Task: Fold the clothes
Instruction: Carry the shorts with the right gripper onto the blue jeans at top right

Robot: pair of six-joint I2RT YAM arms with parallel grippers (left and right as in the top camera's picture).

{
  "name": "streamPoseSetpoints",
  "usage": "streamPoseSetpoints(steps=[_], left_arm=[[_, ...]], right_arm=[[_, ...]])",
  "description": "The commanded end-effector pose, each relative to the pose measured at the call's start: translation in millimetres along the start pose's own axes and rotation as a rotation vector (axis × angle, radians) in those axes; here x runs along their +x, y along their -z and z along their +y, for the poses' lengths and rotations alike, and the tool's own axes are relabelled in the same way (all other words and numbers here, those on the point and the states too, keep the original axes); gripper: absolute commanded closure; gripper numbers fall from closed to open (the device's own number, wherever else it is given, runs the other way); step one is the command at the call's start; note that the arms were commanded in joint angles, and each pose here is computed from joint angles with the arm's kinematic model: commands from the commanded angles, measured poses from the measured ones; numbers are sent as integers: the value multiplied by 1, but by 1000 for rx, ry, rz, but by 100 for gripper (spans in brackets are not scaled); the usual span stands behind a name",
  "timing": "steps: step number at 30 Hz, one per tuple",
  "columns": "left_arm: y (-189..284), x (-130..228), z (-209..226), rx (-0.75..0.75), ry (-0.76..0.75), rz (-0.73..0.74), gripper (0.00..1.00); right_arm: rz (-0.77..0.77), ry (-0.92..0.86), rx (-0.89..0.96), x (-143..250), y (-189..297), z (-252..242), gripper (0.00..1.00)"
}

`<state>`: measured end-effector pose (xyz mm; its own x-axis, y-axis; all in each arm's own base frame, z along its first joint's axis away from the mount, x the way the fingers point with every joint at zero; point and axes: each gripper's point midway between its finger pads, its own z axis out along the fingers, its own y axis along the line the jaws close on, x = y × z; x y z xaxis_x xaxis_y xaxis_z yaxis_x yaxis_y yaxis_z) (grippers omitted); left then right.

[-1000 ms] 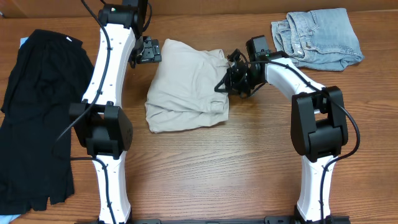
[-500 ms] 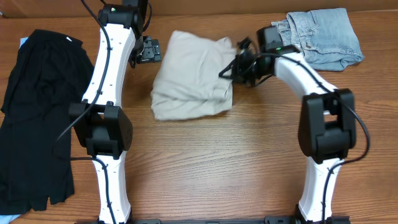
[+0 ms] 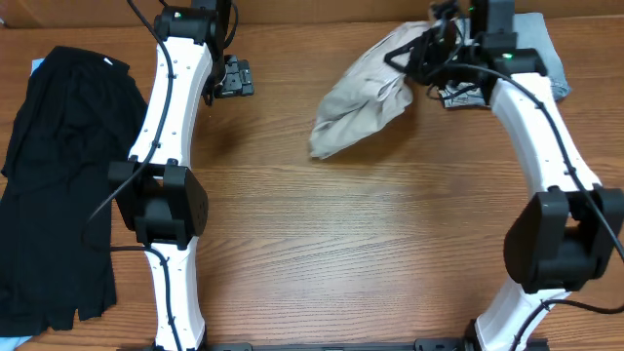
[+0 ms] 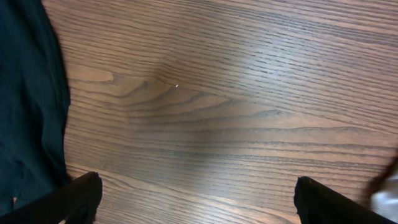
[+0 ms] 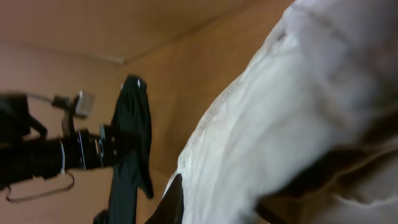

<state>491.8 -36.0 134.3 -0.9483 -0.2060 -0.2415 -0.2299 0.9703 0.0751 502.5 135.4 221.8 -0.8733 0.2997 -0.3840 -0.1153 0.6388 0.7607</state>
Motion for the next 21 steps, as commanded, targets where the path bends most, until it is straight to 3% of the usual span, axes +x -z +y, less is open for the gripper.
streamPoseSetpoints(steps=[1,12,21], left_arm=[[-8,0,3,-15,-15,9,0],[-8,-1,2,-13,-14,3,0],[-8,-1,2,-12,-14,2,0]], right_arm=[[-151,74,-47,-39,52,30,96],[-493,29,-37,-123,134,6,96],[-826,-19,125,-177,195,-29,96]])
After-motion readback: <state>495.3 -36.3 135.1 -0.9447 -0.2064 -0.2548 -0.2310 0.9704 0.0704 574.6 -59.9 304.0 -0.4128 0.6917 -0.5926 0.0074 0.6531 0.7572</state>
